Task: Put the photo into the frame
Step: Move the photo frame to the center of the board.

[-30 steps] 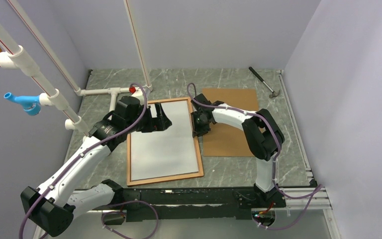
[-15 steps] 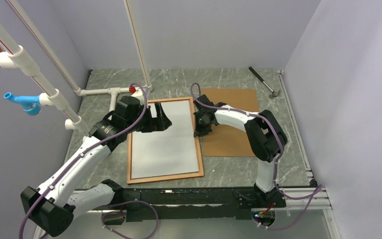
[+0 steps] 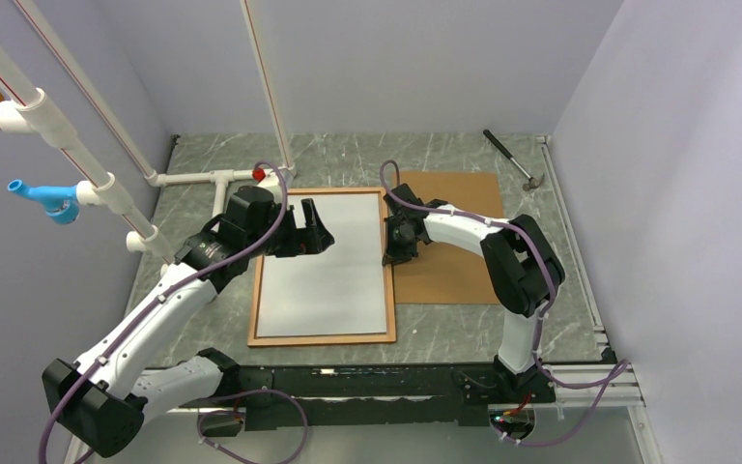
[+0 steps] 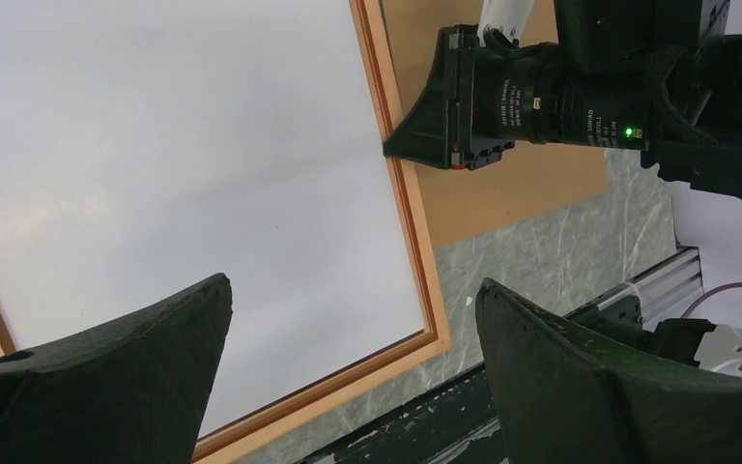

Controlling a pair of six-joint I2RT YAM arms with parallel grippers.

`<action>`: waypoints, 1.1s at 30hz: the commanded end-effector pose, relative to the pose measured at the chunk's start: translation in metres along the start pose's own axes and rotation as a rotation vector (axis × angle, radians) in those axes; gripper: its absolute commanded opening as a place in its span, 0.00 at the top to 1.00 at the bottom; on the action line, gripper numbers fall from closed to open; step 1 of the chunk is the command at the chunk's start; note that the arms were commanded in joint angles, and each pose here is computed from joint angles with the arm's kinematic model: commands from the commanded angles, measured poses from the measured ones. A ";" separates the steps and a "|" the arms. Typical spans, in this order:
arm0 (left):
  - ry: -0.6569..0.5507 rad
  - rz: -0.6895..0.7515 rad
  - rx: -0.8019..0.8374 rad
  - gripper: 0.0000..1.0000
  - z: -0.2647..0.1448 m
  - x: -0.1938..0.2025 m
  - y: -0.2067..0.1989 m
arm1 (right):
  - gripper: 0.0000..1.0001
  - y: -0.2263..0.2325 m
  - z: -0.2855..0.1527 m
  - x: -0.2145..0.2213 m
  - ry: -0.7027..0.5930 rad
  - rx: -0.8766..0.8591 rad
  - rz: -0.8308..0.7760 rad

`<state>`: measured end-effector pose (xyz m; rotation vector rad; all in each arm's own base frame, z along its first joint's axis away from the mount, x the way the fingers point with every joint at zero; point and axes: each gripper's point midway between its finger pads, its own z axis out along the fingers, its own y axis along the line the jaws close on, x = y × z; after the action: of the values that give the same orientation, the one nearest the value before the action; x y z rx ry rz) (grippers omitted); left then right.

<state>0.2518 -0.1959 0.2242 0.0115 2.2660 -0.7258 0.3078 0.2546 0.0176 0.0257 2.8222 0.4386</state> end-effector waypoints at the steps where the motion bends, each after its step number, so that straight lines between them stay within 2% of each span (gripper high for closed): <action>1: -0.007 0.018 -0.008 0.01 0.000 -0.002 0.003 | 0.97 -0.004 0.001 -0.001 0.001 0.014 -0.011; 9: 0.001 0.010 0.002 0.01 0.003 -0.001 0.001 | 0.84 0.017 0.000 0.003 0.009 -0.058 -0.028; 29: 0.010 0.007 0.001 0.01 0.005 0.002 0.002 | 0.84 0.054 0.005 -0.001 0.006 -0.118 -0.037; 30: 0.011 0.007 -0.001 0.01 0.005 0.003 0.003 | 0.82 0.055 0.003 -0.001 0.003 -0.122 -0.042; 33: 0.013 0.005 0.003 0.01 0.006 0.003 0.002 | 0.62 0.057 -0.007 -0.003 -0.017 -0.138 -0.054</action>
<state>0.2529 -0.1961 0.2189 0.0087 2.2825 -0.7187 0.3054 0.2906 0.0201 -0.0554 2.8151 0.5059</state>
